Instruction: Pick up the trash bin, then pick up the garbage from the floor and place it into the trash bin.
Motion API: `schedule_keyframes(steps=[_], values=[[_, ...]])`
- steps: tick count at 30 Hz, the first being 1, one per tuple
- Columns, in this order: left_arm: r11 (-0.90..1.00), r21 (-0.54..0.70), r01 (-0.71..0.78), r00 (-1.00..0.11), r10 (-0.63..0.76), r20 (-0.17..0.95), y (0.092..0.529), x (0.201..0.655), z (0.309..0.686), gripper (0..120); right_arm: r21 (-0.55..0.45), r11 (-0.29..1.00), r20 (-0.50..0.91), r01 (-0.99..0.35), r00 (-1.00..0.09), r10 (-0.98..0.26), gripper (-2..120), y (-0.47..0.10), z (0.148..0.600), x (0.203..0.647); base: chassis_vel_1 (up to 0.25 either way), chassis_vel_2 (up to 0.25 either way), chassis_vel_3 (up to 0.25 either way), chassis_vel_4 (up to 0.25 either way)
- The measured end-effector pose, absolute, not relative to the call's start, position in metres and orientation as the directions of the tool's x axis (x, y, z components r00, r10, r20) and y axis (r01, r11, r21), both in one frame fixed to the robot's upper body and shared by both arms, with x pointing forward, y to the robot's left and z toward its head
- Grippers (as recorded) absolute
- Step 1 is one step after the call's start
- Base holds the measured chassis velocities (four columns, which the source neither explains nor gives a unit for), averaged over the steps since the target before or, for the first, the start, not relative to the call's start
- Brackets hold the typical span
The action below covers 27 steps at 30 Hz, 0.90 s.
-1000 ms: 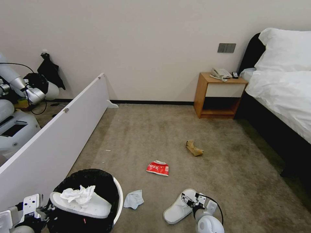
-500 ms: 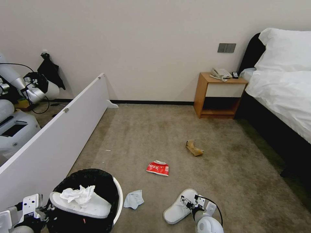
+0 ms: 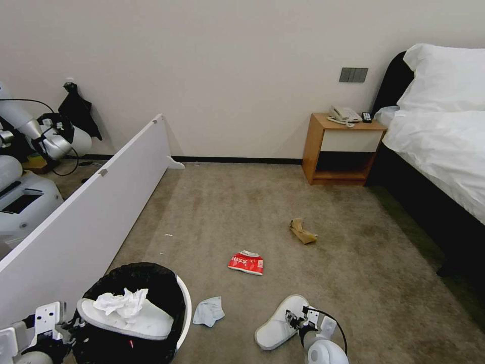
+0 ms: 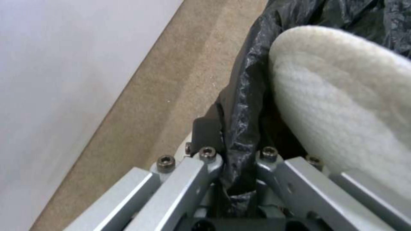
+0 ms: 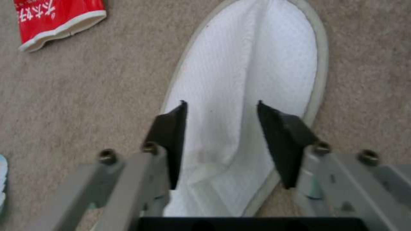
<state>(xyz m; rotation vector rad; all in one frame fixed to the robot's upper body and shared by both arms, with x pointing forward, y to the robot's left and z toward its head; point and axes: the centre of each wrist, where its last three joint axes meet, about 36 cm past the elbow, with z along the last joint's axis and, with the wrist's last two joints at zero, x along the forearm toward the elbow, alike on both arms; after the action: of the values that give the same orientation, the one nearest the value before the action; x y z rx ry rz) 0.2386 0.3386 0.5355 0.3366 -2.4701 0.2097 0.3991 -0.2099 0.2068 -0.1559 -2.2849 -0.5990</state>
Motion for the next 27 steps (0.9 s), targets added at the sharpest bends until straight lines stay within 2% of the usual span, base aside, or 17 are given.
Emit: schedule_keyframes(steps=[1, 3, 4, 6, 7, 10, 12, 27], values=[[0.955, -0.069, -0.289, -0.770, -0.189, 0.610, 0.3386, 0.2386, 0.5355, 2, 0.373, 0.883, 0.704, 0.286, -0.707, -0.068, 40, -0.2099, 0.2068, 0.3991, 0.000, 0.000, 0.000, 0.000], [0.955, -0.070, -0.289, -0.770, -0.189, 0.610, 0.3386, 0.2388, 0.5354, 2, 0.371, 0.884, 0.704, 0.285, -0.707, -0.068, 32, -0.2105, 0.2068, 0.3988, 0.000, 0.000, 0.000, 0.000], [0.955, -0.070, -0.289, -0.770, -0.188, 0.610, 0.3385, 0.2389, 0.5353, 2, 0.370, 0.884, 0.704, 0.284, -0.707, -0.068, 23, -0.2108, 0.2069, 0.3988, 0.000, 0.000, 0.000, 0.000], [0.955, -0.070, -0.289, -0.770, -0.188, 0.610, 0.3385, 0.2389, 0.5352, 2, 0.370, 0.885, 0.704, 0.283, -0.707, -0.068, 20, -0.2109, 0.2070, 0.3988, 0.000, 0.000, 0.000, 0.000], [0.955, -0.070, -0.289, -0.770, -0.188, 0.610, 0.3384, 0.2390, 0.5351, 2, 0.369, 0.885, 0.704, 0.282, -0.706, -0.069, 12, -0.2112, 0.2072, 0.3990, 0.000, 0.000, 0.000, 0.000], [0.955, -0.071, -0.289, -0.769, -0.188, 0.611, 0.3384, 0.2391, 0.5349, 2, 0.369, 0.885, 0.704, 0.282, -0.706, -0.069, 7, -0.2114, 0.2073, 0.3992, 0.000, 0.000, 0.000, 0.000], [0.955, -0.072, -0.289, -0.769, -0.187, 0.611, 0.3382, 0.2392, 0.5347, 2, 0.369, 0.886, 0.706, 0.282, -0.705, -0.070, 0, -0.2116, 0.2069, 0.3999, 0.000, 0.000, 0.000, 0.000], [0.956, -0.073, -0.286, -0.769, -0.183, 0.612, 0.3393, 0.2399, 0.5346, 2, 0.375, 0.883, 0.694, 0.283, -0.717, -0.065, 0, -0.2199, 0.2127, 0.3992, 0.000, 0.000, 0.000, 0.000]])
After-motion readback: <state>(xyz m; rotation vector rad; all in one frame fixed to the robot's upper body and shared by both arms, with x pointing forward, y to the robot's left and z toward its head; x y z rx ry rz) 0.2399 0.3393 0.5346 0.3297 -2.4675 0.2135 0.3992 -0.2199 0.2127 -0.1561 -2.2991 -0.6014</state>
